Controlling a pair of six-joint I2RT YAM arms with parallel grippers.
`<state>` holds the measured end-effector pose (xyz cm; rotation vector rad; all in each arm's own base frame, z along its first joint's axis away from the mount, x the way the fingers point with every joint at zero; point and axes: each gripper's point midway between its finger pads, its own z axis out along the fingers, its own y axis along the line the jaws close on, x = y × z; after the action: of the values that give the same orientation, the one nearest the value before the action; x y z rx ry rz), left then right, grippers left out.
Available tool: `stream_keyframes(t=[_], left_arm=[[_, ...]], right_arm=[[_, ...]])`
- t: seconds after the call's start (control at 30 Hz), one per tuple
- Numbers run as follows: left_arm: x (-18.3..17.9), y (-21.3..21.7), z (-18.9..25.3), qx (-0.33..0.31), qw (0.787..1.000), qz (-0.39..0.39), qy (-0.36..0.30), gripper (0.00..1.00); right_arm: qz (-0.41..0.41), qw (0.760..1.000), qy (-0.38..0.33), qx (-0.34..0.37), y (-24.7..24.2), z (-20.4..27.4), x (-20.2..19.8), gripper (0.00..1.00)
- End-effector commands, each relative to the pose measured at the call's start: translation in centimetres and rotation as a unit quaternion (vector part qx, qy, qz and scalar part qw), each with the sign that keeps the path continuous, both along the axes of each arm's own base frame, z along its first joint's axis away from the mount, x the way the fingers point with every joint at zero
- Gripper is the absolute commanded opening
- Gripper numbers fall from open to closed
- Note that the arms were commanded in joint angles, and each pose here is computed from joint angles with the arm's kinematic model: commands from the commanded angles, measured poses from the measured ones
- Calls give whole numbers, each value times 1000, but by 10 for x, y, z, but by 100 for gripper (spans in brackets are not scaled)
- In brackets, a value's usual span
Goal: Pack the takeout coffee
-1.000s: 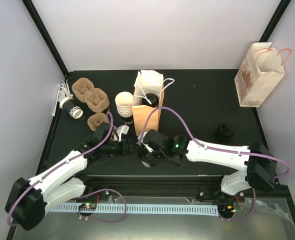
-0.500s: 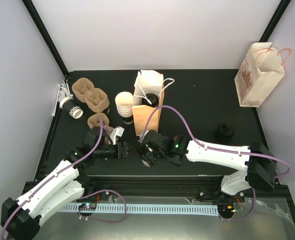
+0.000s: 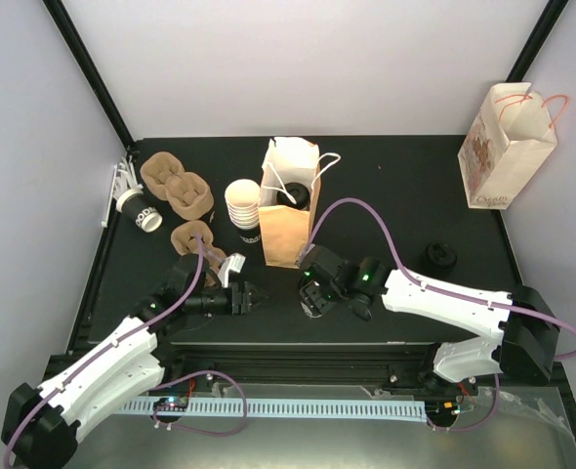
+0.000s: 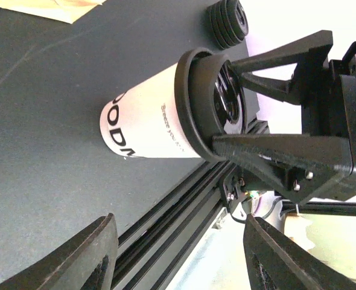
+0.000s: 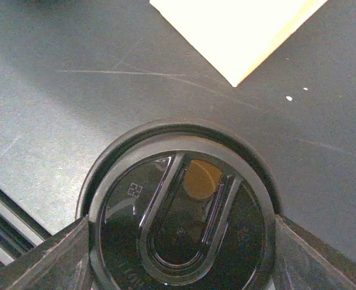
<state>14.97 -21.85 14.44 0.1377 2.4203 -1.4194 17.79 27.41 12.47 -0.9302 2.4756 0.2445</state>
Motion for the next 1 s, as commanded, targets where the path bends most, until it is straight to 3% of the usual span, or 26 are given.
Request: stream_keyframes(t=[0.0,0.43,0.7,0.97], left_arm=[[1,-14,15,-45,999,-17,-12,60],[-1,-44,12,-75,996,-49,-20,60],[3,-50,21,-89,994,-48,-47,65],[7,-46,24,-60,996,-38,-59,71]], right_arm=[[-36,999,1,-12,-17,-5,5,56],[-40,999,29,-8,-11,-19,-1,56],[-49,999,13,0,-16,-8,2,63],[-49,999,1,10,-16,2,4,72]])
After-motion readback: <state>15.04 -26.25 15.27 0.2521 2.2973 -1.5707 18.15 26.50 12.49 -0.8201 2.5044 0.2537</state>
